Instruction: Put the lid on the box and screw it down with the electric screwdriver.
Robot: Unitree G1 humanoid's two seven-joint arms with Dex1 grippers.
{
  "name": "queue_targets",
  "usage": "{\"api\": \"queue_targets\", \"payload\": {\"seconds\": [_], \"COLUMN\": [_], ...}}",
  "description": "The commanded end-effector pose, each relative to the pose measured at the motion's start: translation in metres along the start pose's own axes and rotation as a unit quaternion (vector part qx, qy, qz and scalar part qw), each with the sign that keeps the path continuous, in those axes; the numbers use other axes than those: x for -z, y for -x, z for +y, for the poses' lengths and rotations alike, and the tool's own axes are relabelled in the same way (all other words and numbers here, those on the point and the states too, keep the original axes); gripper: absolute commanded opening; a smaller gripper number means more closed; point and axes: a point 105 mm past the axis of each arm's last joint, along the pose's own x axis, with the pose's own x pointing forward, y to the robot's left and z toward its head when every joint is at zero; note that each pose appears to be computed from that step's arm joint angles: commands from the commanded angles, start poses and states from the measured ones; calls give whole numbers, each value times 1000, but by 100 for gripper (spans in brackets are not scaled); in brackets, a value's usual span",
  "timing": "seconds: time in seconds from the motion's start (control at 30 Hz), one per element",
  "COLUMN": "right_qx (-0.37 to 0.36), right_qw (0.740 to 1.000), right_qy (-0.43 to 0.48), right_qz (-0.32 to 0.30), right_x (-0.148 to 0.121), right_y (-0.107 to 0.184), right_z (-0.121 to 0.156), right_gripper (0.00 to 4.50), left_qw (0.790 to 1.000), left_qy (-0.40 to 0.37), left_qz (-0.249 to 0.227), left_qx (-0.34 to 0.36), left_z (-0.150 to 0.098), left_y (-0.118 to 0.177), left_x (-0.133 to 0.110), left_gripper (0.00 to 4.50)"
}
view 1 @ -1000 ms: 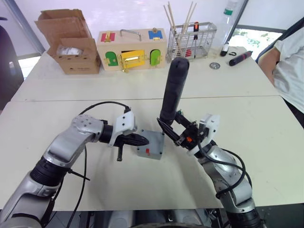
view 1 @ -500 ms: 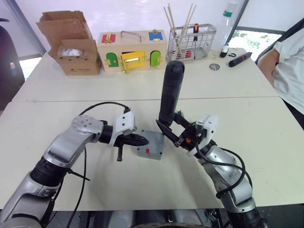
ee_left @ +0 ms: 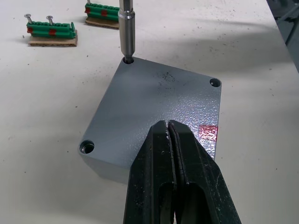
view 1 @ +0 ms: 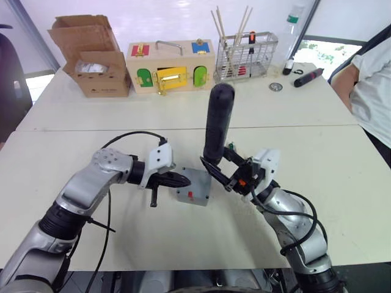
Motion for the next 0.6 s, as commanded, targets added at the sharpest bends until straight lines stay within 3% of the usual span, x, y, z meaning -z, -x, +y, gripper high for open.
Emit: {"api": "queue_targets", "payload": {"seconds": [0.03,0.6], "right_qx": [-48,-48], "right_qw": [992,986], "right_qy": [-59,-92], "right_qz": [102,132], "right_x": [53,72], "right_y": [10,17], "right_z": [26,29], "right_gripper": [176,176], "left_qw": [1000,1000], "left_qy": [11,10], "left_qz": [16,20], "left_qx": [-5,-5], "left_z": [0,-1], "left_y": [1,-2], "left_x": [9,11], "left_gripper": [0,0]}}
